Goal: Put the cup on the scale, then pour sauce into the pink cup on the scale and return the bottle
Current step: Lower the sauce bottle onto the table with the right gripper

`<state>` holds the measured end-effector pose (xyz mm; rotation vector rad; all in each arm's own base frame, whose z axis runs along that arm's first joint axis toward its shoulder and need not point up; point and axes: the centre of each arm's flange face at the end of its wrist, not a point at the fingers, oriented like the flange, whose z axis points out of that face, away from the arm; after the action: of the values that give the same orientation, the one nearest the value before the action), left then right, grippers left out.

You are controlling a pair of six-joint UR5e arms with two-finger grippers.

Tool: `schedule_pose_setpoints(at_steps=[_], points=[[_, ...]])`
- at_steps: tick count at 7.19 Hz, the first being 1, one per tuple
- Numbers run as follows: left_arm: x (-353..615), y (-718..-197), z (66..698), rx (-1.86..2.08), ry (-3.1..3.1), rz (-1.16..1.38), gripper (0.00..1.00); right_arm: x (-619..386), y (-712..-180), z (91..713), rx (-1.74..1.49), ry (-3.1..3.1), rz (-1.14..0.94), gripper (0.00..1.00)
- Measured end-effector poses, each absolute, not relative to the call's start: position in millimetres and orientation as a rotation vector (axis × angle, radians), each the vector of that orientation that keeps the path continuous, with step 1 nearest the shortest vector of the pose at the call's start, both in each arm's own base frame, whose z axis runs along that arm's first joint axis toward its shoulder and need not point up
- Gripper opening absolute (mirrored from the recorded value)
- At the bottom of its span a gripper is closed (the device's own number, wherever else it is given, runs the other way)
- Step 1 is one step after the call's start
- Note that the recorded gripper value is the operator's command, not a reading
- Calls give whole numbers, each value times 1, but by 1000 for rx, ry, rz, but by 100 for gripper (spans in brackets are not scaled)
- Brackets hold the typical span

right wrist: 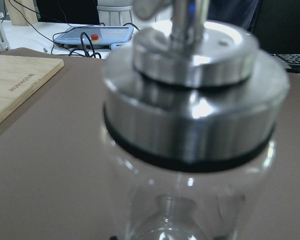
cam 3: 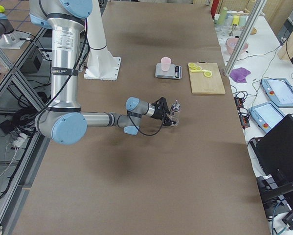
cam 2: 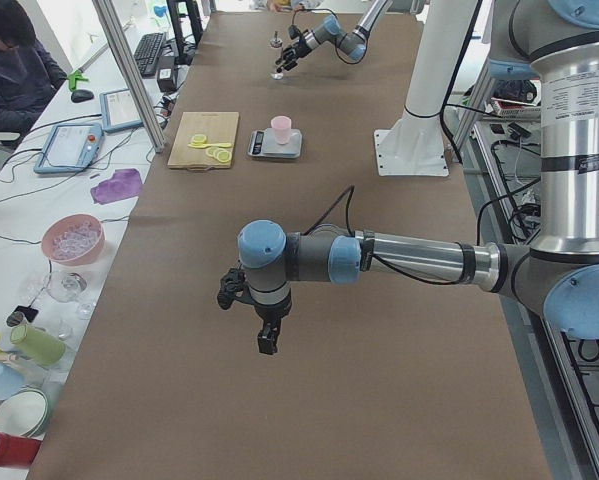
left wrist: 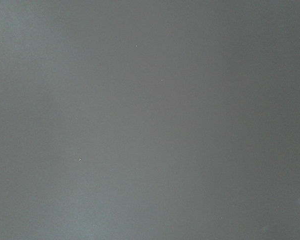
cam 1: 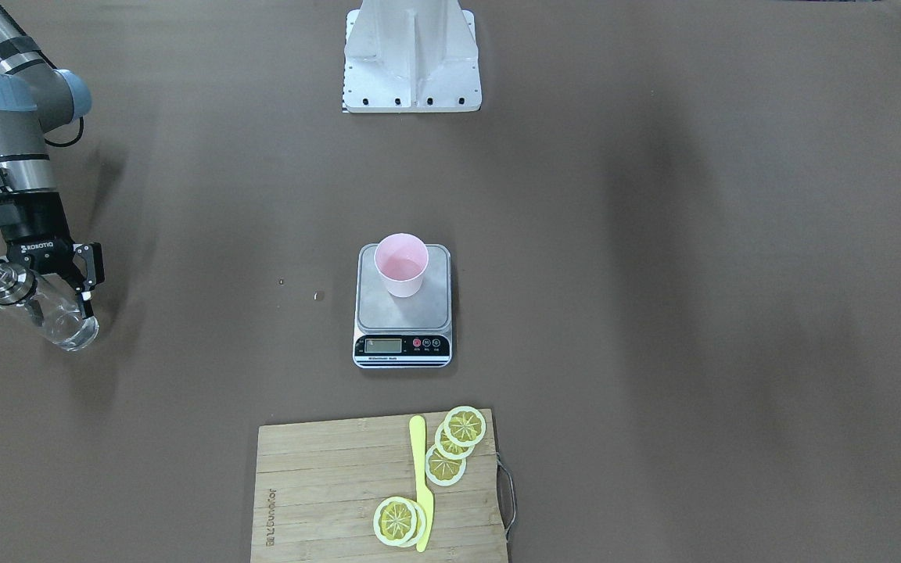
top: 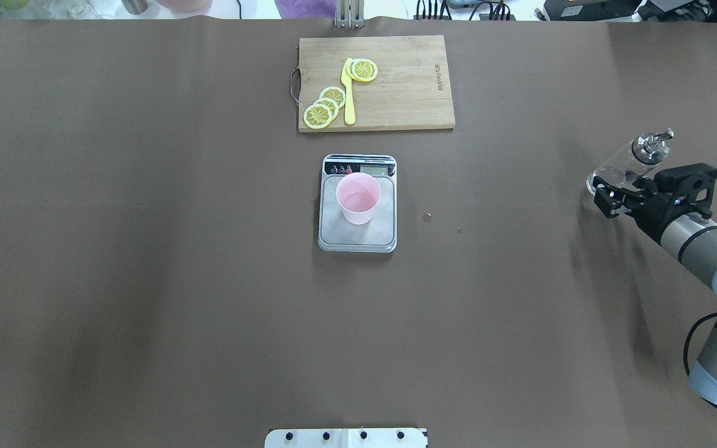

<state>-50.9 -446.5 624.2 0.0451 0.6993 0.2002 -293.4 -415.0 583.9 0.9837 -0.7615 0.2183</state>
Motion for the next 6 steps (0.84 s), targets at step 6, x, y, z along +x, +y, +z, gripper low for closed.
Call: schedule_pose_setpoints(at_steps=[6], points=[[-51,-445,624,46,700,203,99,-299,-410,587,977,-782,237,0]])
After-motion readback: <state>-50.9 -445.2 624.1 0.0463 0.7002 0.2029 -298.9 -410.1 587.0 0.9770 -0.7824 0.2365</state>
